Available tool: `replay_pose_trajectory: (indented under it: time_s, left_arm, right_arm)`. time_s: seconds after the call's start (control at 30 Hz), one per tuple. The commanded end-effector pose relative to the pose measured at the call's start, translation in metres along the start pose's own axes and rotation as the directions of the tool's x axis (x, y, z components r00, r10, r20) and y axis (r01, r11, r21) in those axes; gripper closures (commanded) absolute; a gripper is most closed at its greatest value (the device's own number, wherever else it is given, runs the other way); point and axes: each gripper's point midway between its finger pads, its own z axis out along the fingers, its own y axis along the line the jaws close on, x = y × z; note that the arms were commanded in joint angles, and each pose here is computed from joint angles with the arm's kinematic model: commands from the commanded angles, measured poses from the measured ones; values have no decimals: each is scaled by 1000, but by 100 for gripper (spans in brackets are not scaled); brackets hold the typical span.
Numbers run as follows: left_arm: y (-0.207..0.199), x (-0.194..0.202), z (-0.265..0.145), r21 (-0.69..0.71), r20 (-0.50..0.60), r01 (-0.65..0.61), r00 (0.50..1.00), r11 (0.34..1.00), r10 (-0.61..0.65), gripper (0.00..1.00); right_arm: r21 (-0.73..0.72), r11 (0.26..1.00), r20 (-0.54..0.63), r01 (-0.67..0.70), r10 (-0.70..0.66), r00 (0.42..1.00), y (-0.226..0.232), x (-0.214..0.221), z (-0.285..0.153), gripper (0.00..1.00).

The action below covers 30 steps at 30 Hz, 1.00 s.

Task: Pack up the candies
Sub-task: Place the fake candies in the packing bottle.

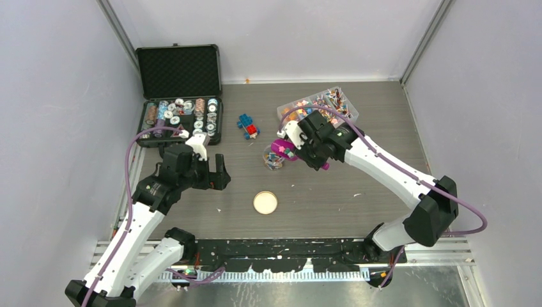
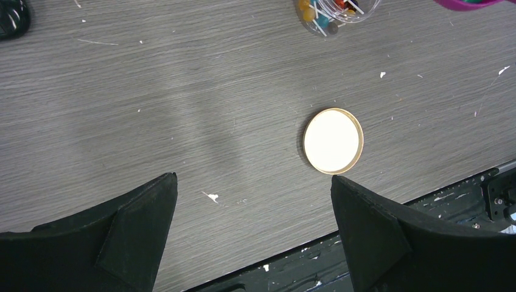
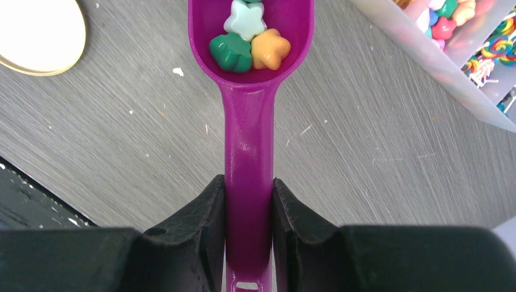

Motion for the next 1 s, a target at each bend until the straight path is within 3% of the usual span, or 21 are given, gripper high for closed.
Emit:
replay_pose_trajectory:
  time_s: [0.0, 0.5, 0.97]
  left_arm:
    - [0, -5, -2, -3, 29, -14, 999, 1000, 14, 1]
    - [1, -5, -2, -6, 31, -13, 999, 1000, 14, 1]
    - [0, -5, -4, 1, 40, -15, 999, 1000, 15, 1]
  right_arm:
    - [67, 997, -56, 49, -45, 997, -8, -1, -16, 100]
    - [117, 981, -208, 157, -130, 969, -4, 2, -27, 100]
    - [150, 966, -275, 210, -163, 947, -7, -9, -22, 100]
